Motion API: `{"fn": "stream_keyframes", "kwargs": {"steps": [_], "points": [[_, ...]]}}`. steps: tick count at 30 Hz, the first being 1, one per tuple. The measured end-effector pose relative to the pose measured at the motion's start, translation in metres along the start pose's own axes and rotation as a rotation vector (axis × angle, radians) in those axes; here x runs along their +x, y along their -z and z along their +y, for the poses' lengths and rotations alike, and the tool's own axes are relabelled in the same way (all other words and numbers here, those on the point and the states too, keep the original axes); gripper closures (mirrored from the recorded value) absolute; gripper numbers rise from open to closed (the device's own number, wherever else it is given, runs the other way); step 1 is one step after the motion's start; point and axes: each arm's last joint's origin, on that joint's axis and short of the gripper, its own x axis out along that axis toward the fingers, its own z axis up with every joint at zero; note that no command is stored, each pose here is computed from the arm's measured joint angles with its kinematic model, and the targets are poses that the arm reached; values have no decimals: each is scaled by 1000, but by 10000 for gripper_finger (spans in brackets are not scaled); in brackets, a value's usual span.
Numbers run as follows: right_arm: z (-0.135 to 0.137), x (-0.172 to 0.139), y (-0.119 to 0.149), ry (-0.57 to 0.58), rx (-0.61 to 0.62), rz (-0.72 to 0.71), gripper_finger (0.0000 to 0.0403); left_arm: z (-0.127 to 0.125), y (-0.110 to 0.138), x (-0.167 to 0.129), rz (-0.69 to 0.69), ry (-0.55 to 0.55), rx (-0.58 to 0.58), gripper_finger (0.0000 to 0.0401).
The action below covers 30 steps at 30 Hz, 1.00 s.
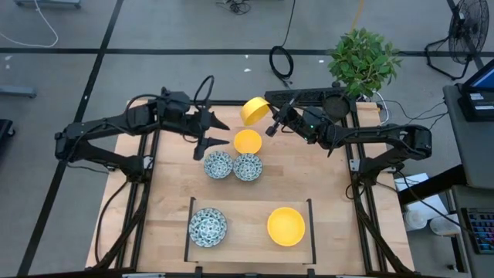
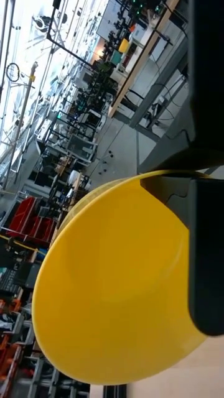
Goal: Pick & Place Mini bowls
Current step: Stack the left yellow bowl on the yellow bowl on the shelf
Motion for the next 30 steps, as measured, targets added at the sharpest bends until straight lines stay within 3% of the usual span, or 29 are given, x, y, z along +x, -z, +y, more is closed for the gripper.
{"fn": "stream_keyframes", "kwargs": {"steps": [6, 12, 17, 25, 30], "points": [[0, 0, 0, 0, 8, 0, 403, 4, 4, -7, -39, -4, 7, 189], [0, 0, 0, -2, 5, 5, 403, 0, 18, -35, -150, -50, 21, 189], [0, 0, 0, -2, 5, 5, 403, -6, 48, -52, -245, -118, 12, 189], [0, 0, 0, -2, 5, 4, 403, -20, 105, -71, -288, -342, -112, 189], [0, 0, 1, -5, 2, 10, 403, -32, 135, -84, -340, -401, -149, 189]]}}
